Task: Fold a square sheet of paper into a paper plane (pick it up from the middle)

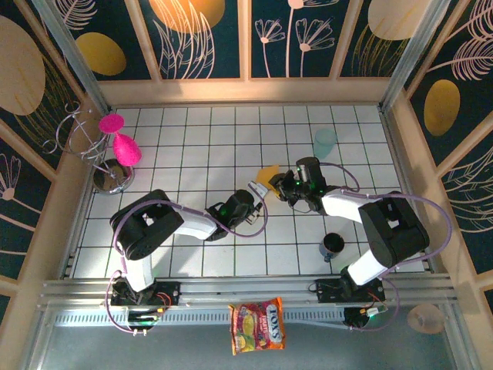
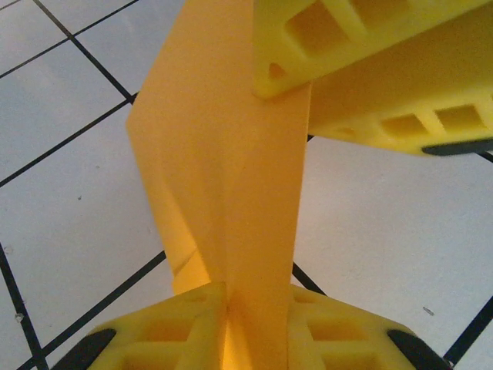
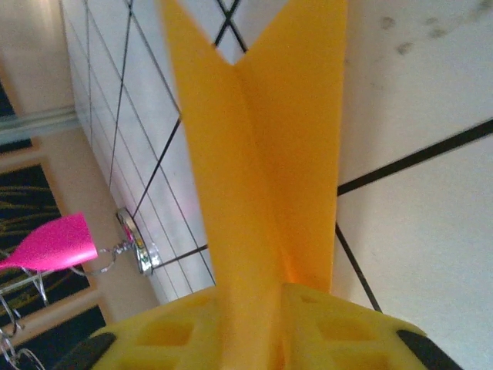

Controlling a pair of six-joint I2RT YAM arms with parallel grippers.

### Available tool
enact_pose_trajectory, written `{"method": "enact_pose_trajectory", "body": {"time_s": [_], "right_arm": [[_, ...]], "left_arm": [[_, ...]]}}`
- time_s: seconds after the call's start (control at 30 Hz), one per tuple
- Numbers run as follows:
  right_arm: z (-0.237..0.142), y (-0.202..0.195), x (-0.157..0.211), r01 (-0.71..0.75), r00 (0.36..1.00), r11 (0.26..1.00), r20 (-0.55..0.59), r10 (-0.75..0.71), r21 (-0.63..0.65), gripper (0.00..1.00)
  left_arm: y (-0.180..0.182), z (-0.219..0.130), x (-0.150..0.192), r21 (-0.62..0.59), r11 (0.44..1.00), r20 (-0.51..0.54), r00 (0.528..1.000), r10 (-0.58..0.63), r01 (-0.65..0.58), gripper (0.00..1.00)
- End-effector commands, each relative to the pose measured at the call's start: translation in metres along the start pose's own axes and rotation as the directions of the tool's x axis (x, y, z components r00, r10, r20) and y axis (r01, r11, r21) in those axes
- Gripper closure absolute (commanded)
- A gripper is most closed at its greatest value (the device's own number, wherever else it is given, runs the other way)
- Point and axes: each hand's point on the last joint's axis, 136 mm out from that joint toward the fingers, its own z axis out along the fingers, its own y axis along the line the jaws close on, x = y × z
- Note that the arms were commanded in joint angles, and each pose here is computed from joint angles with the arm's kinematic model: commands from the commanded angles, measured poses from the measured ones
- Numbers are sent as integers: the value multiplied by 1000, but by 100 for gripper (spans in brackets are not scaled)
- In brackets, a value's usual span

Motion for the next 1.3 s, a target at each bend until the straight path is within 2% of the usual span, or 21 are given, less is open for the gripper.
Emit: {"method": "enact_pose_trajectory", "body": {"time_s": [0.0, 0.17, 0.33, 0.53, 0.83, 1.1, 1.27], "right_arm": [[1, -12, -1, 4, 1000, 998, -9, -4, 55, 65], [-8, -13, -12, 38, 998, 996, 41, -42, 84, 44], [-25, -9, -32, 84, 986, 990, 132, -98, 110, 36], [-46, -7, -55, 121, 963, 983, 224, -149, 136, 33], [-63, -2, -68, 189, 935, 972, 278, -222, 140, 31], [-58, -11, -63, 193, 943, 969, 244, -227, 156, 31], [-54, -33, -57, 166, 955, 957, 203, -217, 238, 31]], "left_arm": [[0, 2, 2, -2, 1000, 12, 1000, -17, 17, 77], [-4, 3, 6, 18, 1000, 0, 1000, -20, 20, 81], [-11, 5, 12, 55, 998, -21, 999, -37, 38, 86], [-21, 4, 17, 110, 989, -42, 995, -92, 96, 89], [-35, 0, 25, 185, 965, -95, 981, -171, 186, 89], [-36, 2, 37, 185, 961, -128, 975, -184, 206, 89], [-29, 0, 29, 153, 972, -98, 981, -167, 181, 89]]}}
